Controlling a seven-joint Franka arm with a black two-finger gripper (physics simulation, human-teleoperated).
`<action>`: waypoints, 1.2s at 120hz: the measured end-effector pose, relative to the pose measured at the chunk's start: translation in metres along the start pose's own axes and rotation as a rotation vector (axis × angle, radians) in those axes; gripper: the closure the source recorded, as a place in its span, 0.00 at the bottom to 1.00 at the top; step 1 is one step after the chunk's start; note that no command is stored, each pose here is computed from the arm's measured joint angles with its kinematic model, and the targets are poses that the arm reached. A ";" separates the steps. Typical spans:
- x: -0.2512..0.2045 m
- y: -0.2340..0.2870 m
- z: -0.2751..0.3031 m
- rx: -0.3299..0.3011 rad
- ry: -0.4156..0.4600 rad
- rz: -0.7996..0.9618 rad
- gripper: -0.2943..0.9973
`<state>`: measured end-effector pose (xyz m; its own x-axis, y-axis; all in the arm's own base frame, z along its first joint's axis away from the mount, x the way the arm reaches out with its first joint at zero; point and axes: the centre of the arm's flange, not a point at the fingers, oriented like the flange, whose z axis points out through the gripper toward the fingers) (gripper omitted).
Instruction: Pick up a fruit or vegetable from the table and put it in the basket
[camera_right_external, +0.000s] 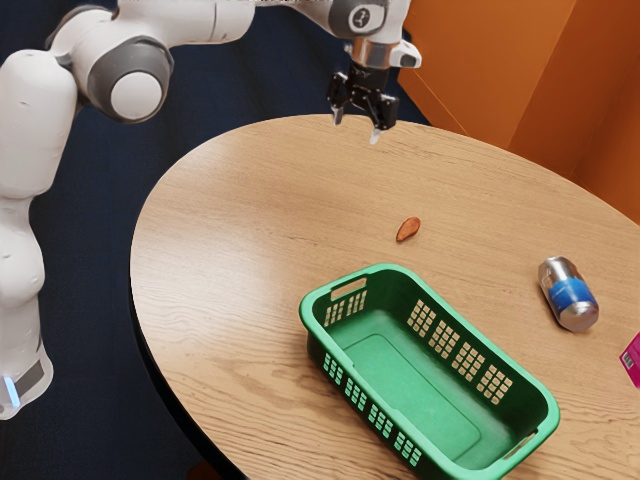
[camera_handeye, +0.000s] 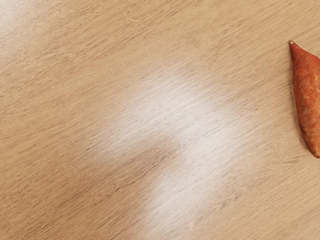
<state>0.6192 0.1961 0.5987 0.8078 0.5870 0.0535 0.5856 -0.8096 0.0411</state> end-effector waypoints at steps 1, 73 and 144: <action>0.001 0.000 0.002 0.000 -0.002 -0.002 0.23; 0.031 0.115 0.071 -0.050 -0.008 -0.033 0.23; 0.043 0.120 0.134 -0.017 -0.061 -0.114 0.23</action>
<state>0.7334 0.1245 0.4724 0.7390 0.6736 -0.0136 0.6730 -0.7371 0.0607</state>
